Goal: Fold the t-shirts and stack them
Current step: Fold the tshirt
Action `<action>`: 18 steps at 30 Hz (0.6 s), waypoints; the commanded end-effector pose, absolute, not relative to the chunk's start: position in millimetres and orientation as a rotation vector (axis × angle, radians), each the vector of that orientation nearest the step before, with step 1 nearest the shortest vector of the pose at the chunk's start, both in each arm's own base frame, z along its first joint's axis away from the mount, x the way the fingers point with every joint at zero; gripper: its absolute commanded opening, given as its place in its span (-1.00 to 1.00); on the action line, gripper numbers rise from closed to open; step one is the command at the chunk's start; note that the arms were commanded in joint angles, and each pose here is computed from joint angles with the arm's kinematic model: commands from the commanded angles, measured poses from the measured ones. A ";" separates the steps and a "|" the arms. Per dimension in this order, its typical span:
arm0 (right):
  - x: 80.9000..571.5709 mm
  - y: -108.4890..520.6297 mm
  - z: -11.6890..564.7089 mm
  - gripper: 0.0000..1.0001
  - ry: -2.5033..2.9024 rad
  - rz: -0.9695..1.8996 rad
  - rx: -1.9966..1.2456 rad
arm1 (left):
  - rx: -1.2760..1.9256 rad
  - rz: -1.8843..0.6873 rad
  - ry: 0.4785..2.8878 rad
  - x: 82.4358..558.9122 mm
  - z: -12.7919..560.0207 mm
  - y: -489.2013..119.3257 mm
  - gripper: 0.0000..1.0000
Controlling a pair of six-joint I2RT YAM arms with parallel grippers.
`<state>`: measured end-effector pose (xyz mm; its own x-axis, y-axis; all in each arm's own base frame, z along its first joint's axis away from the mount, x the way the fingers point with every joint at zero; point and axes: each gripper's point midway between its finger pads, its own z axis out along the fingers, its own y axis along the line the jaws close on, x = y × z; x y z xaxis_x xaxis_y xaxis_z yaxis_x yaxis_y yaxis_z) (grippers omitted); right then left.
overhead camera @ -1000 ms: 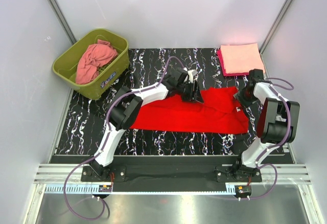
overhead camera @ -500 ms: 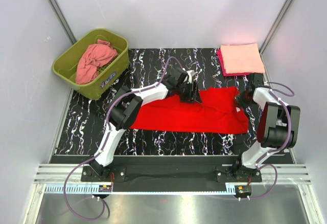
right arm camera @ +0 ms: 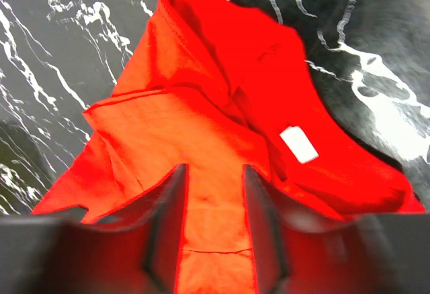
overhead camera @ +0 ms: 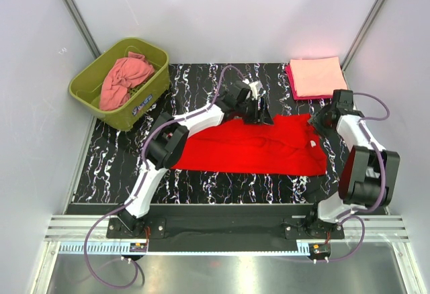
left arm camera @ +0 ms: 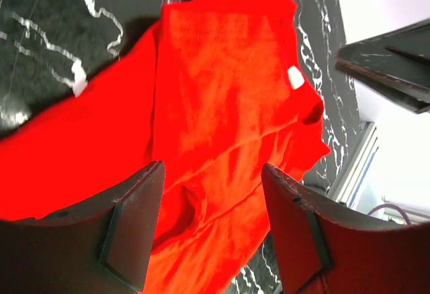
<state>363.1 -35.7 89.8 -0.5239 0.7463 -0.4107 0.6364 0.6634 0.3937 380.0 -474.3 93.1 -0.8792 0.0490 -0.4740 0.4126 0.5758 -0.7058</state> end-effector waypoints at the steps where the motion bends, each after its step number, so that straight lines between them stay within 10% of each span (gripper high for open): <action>1: 382.7 -30.8 89.4 0.00 2.392 0.310 0.919 | 0.390 -1.280 2.346 388.1 92.3 -488.9 0.31; 18: 367.9 -36.4 49.8 0.12 2.375 0.287 1.090 | 0.340 -1.270 2.350 401.5 69.1 -499.1 0.29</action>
<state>364.2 -33.3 43.9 -0.6029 0.7208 -0.3420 0.6278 0.6932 0.3541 394.3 -491.4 55.7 -0.8922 0.0205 -0.4512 0.3830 0.5638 -0.7318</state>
